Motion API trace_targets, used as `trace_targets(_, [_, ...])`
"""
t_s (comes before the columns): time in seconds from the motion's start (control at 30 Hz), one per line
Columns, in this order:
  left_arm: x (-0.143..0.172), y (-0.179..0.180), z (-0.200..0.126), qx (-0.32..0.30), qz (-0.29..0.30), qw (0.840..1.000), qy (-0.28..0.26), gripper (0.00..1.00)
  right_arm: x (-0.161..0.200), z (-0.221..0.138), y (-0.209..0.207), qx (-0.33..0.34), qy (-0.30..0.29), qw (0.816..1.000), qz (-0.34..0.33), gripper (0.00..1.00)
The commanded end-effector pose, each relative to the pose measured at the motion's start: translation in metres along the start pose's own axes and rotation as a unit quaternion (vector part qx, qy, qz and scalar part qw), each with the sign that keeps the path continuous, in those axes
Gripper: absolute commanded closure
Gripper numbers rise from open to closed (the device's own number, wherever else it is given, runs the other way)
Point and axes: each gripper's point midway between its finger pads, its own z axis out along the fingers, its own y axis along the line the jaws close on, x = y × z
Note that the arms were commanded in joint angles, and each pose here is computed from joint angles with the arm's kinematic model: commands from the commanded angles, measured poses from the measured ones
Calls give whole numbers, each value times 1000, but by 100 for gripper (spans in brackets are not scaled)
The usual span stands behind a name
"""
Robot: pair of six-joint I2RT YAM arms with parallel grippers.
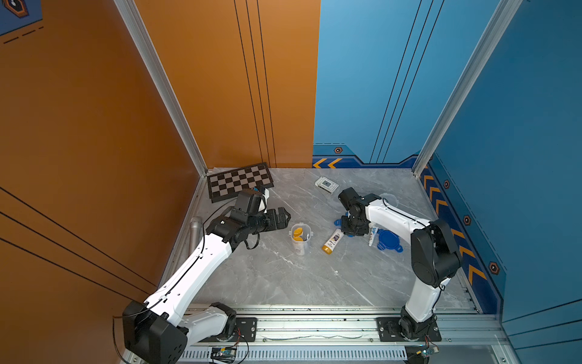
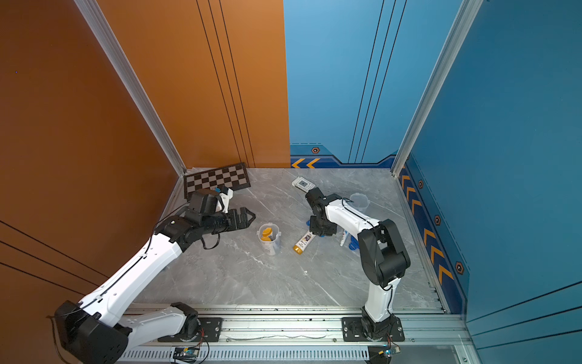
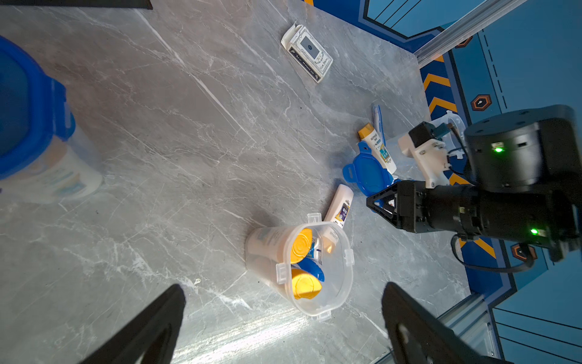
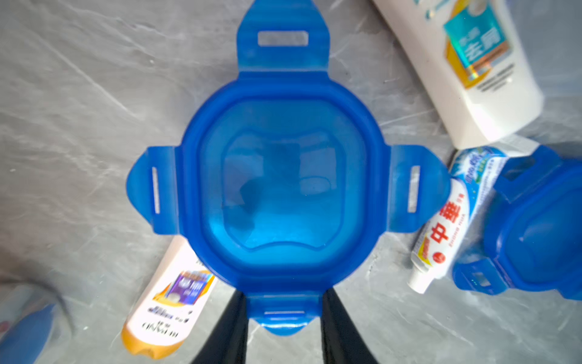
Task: Pack away toiletry kits
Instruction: Pick up the lid from the center of the board, then adjust the container at the center of the board.
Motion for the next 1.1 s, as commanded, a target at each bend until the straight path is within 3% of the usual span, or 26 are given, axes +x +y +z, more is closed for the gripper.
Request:
trace_targets(0.0, [-2,3,-2,0,-4,1000,-7,1,5,-22,-3,5,-9,1000,-3,77])
trace_targets(0.23, [-3,9,0,-6,-12,1000,-6,1,6,-72,32,-32,-37,998,-42,77])
trace_targets(0.47, [-4,22,-1,-20,-29,999,-12,0,43,-113,75,-54,-36,994,-92,76])
trace_targets(0.87, [12,55,1,-72,-49,996,1,1,75,-136,131,-71,-52,987,-134,77])
trace_targets(0.97, [16,63,3,-85,-56,995,1,11,78,-134,142,-71,-54,987,-133,77])
trace_targets(1.07, [22,71,6,-96,-75,993,7,43,81,-133,153,-70,-59,987,-130,77])
